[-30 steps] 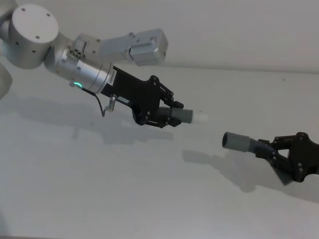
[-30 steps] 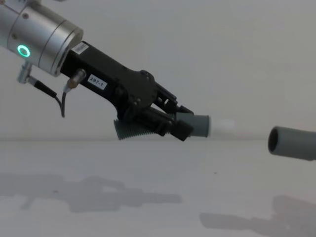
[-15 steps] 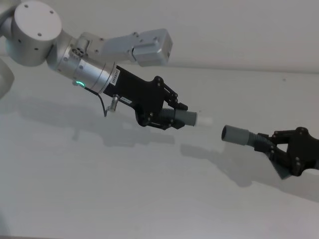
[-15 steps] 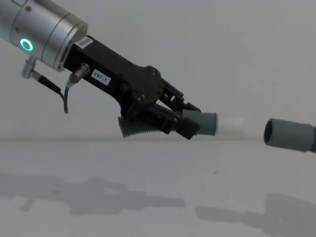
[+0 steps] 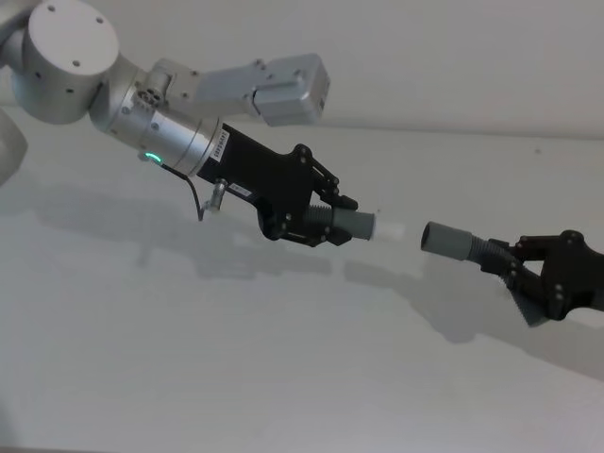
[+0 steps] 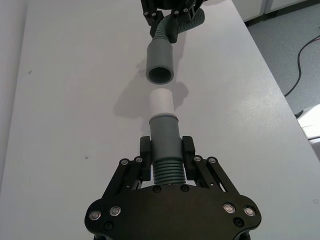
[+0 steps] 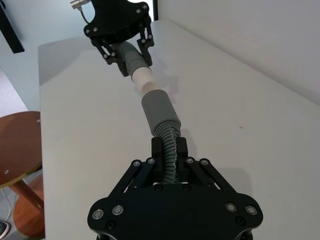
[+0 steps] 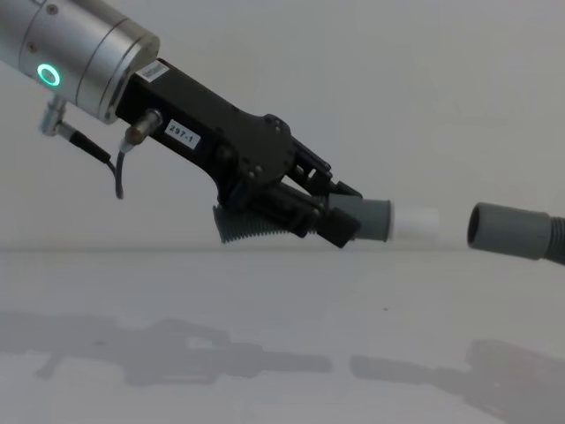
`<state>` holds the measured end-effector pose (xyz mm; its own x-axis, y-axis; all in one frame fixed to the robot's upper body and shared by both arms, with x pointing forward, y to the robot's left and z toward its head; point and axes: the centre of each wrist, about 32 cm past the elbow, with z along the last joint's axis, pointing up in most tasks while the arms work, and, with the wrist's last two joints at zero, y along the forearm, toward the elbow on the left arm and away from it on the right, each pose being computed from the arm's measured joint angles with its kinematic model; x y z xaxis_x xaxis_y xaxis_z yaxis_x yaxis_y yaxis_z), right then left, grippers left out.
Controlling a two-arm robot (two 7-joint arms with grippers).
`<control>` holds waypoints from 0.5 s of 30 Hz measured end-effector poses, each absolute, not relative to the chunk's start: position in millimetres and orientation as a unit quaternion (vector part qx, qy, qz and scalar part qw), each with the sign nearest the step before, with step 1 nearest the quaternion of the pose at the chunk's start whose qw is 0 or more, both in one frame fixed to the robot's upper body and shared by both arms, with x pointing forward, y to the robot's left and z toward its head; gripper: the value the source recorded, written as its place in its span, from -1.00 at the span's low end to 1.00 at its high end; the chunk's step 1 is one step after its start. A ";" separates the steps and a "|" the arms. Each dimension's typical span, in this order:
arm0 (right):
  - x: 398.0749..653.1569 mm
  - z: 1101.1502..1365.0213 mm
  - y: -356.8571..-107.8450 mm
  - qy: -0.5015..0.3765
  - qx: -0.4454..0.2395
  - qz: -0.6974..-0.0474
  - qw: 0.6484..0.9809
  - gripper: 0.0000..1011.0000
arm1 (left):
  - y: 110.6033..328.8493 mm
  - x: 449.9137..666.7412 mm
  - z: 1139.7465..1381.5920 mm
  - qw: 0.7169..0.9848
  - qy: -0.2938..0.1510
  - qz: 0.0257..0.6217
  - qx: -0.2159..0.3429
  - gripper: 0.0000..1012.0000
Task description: Use both hands to pick up one end of the pipe from the table, align the ends, and insert them.
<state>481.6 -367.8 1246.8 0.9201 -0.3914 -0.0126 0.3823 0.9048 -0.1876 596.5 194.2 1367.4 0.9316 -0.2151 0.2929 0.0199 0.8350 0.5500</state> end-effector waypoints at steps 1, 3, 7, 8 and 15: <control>481.6 1246.8 -367.8 0.025 -0.091 -0.198 0.976 -0.69 | 194.2 596.4 1367.5 0.942 -0.174 -0.062 0.280 -0.30; 481.6 1247.0 -367.5 0.025 -0.091 -0.201 0.975 -0.69 | 194.0 596.3 1367.6 0.942 -0.174 -0.063 0.281 -0.30; 481.7 1247.2 -367.1 0.024 -0.092 -0.203 0.975 -0.69 | 193.9 596.2 1367.7 0.942 -0.174 -0.063 0.281 -0.30; 481.7 1247.2 -367.0 0.024 -0.092 -0.204 0.974 -0.69 | 193.9 596.1 1367.7 0.942 -0.174 -0.063 0.281 -0.30; 481.8 1247.4 -366.6 0.024 -0.092 -0.206 0.974 -0.69 | 193.7 596.0 1367.9 0.942 -0.174 -0.063 0.281 -0.30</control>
